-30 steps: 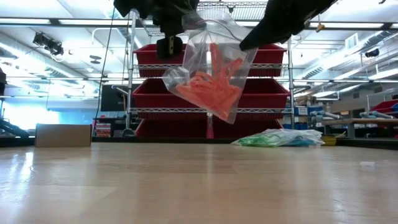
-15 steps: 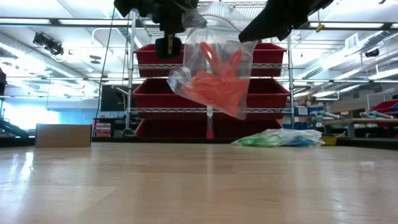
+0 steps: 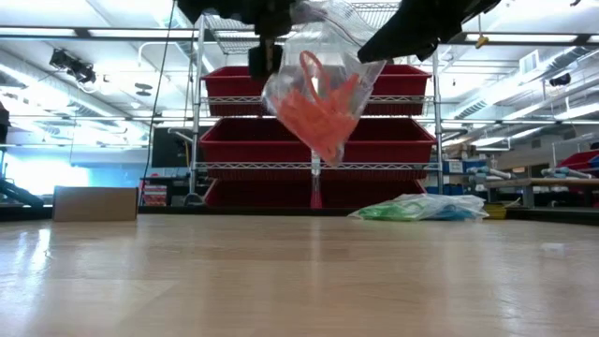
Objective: Sort rubber bands
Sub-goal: Close the transparent zip bag
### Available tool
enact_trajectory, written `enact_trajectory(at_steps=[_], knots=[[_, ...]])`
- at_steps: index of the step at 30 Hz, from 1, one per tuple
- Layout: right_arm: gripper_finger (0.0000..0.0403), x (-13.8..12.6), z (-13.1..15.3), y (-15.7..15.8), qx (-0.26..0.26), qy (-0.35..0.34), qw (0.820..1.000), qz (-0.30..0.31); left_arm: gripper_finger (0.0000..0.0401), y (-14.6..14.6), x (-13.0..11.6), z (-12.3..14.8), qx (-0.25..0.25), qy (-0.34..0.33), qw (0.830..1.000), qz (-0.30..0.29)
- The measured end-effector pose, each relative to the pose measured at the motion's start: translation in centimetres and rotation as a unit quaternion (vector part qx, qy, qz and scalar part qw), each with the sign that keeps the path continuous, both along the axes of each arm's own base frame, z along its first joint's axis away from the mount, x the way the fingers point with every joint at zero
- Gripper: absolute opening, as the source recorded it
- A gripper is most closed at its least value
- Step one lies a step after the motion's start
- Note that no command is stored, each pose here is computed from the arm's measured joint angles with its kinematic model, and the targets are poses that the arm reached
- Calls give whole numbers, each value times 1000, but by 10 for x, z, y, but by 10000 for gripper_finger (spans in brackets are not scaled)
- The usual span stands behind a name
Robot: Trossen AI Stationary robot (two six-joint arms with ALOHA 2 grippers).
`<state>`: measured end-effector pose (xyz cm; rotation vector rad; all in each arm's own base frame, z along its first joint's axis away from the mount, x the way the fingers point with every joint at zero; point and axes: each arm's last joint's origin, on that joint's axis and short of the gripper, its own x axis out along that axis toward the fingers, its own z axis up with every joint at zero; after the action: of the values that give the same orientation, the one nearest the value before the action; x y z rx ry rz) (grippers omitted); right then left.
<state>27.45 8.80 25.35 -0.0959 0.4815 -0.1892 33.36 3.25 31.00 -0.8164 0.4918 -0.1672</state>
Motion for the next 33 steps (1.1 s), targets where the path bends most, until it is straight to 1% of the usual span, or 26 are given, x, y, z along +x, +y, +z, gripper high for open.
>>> enact_trajectory(at_steps=[4,9,13,16,31,33], knots=[[0,0,1,0,2,-6,1000,-4,17,2,3,7,15,-38,999,23],[0,0,2,1,-2,-6,1000,0,17,2,4,9,38,-58,997,16],[0,0,2,1,-4,-5,1000,2,17,2,4,9,38,-60,997,15],[0,0,2,1,-3,-7,1000,1,17,2,5,11,40,-73,996,15],[0,0,2,1,-3,-7,1000,3,17,2,5,12,42,-79,996,16],[0,0,1,1,-3,-5,1000,5,17,2,5,10,41,-69,997,16]])
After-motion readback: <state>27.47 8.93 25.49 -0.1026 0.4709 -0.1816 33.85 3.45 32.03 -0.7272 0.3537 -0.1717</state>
